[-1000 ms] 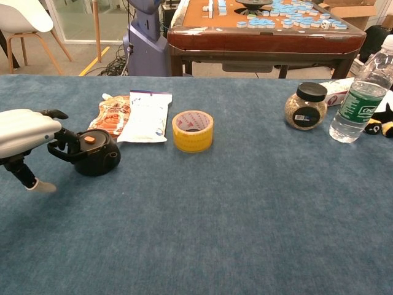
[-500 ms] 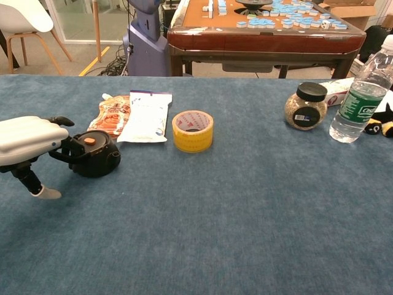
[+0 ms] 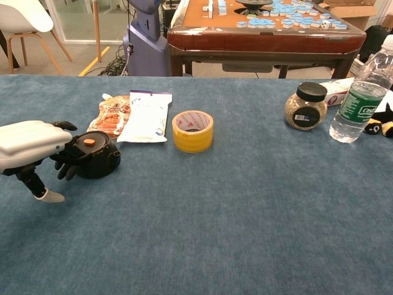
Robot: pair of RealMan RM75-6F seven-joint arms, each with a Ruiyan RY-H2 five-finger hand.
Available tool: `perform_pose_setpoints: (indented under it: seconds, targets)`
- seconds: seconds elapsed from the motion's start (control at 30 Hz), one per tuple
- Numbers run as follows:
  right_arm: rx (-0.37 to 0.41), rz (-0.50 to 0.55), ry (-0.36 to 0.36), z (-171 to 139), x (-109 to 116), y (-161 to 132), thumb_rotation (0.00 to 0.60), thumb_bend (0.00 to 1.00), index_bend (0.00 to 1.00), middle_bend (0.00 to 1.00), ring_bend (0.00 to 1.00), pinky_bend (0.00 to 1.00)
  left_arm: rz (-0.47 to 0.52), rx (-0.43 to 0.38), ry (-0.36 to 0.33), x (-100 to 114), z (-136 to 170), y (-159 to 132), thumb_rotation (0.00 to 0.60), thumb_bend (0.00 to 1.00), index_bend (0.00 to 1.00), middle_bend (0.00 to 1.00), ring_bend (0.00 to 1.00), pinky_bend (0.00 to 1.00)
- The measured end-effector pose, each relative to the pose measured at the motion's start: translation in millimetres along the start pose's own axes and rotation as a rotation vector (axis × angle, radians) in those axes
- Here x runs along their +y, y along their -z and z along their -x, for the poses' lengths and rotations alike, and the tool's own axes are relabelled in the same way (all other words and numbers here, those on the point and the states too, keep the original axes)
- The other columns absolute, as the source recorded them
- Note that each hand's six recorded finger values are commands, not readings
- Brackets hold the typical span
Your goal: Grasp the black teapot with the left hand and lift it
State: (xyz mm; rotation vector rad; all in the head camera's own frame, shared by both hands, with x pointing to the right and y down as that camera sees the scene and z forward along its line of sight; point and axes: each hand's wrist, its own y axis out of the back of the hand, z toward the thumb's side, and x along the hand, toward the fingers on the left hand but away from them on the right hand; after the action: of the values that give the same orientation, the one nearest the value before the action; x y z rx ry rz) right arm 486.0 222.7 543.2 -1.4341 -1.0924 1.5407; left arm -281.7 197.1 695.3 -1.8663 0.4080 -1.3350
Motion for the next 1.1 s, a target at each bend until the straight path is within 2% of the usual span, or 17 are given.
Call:
perform_pose_setpoints:
  seconds: [0.2,0.27,0.4,0.5,0.7,0.93,1.1]
  targets:
    - [0.003,0.002,0.004,0.9,0.1,-1.1,0.600,0.12,0.18,0.26,0.22,0.31,0.054,-0.003,0.000,3.1,-3.6,-0.9,0.592,0.12,0.77,0.78,0.63,0.02]
    - [0.005,0.003,0.006,1.5,0.5,-1.5,0.600,0.12,0.18,0.26,0.22,0.31,0.083,-0.002,-0.004,5.6,-5.1,-0.6,0.527,0.11,0.80,0.81,0.66,0.02]
    - [0.006,0.004,0.006,2.6,0.4,-1.7,0.600,0.12,0.18,0.26,0.22,0.31,0.137,0.007,-0.026,11.9,-8.5,2.2,0.348,0.10,0.85,0.87,0.72,0.02]
    - [0.005,0.003,0.004,3.2,-0.2,-1.3,0.600,0.12,0.18,0.26,0.22,0.31,0.176,0.019,-0.040,14.9,-10.9,5.6,0.247,0.09,0.90,0.92,0.76,0.02]
    - [0.003,0.004,0.007,4.8,-0.2,-0.2,0.600,0.12,0.18,0.26,0.22,0.31,0.263,0.043,-0.052,17.8,-14.7,11.7,0.144,0.06,0.97,0.99,0.82,0.02]
    - [0.002,0.006,0.007,6.3,-1.3,0.7,0.600,0.12,0.18,0.26,0.22,0.31,0.307,0.070,-0.118,28.7,-18.0,16.4,0.128,0.06,1.00,1.00,0.86,0.02]
    - [-0.007,0.009,0.007,5.4,-2.5,3.6,0.600,0.12,0.18,0.26,0.22,0.31,0.332,0.098,-0.173,37.0,-15.8,22.2,0.206,0.06,1.00,1.00,0.87,0.02]
